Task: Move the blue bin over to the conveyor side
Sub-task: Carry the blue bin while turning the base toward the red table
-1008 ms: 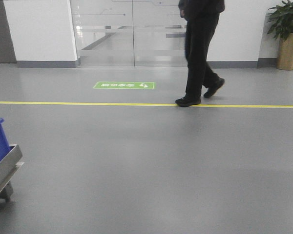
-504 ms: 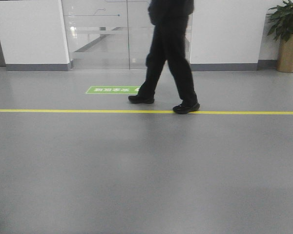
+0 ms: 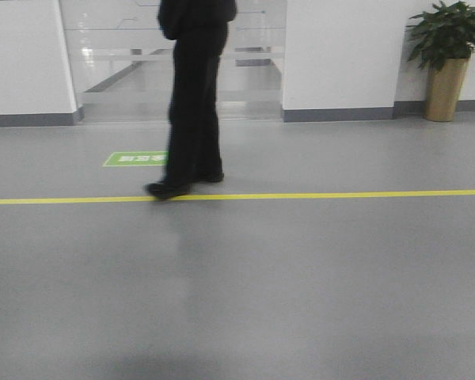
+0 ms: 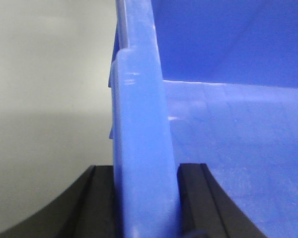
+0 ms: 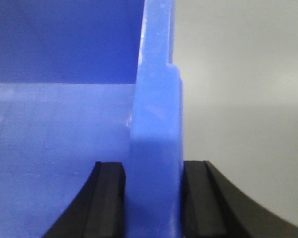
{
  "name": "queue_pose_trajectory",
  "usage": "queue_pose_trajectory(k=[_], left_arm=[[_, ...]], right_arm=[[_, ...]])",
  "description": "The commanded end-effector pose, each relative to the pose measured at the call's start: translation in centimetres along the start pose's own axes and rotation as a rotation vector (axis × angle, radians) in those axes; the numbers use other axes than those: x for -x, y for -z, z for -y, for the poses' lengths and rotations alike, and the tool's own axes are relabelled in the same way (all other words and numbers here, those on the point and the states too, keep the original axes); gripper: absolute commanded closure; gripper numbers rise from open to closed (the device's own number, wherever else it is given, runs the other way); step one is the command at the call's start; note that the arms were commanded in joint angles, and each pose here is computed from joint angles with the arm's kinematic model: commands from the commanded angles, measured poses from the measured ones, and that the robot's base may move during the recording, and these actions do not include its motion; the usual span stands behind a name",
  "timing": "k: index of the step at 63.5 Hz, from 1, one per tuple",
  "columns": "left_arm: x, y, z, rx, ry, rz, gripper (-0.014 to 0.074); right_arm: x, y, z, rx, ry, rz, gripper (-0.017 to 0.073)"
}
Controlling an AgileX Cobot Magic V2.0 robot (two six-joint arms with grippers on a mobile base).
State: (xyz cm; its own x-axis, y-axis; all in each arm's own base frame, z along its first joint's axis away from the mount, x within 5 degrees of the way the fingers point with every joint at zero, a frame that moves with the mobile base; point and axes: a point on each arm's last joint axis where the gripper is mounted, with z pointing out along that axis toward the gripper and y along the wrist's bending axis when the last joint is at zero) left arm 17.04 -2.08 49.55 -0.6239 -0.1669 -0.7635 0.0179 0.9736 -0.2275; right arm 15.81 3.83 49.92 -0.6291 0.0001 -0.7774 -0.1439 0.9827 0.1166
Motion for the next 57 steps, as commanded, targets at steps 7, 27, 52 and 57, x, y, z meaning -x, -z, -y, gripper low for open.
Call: queue_pose_trajectory(k=[7, 27, 52, 57], left_arm=[[0.87, 1.26, -0.08, 0.014, -0.031, 0.131, 0.0612], [0.87, 1.26, -0.08, 0.014, -0.031, 0.131, 0.0612], [0.87, 1.26, -0.08, 0.014, -0.031, 0.131, 0.0612], [0.87, 1.26, -0.08, 0.014, -0.031, 0.131, 0.0612]], right_arm=[[1.00, 1.11, 0.65, -0.065, 0.039, 0.138, 0.0639], [1.02, 1.11, 0.65, -0.065, 0.039, 0.140, 0.0639], [1.02, 1.11, 0.65, -0.065, 0.039, 0.140, 0.0639], [1.02, 1.11, 0.65, -0.065, 0.039, 0.140, 0.0639]])
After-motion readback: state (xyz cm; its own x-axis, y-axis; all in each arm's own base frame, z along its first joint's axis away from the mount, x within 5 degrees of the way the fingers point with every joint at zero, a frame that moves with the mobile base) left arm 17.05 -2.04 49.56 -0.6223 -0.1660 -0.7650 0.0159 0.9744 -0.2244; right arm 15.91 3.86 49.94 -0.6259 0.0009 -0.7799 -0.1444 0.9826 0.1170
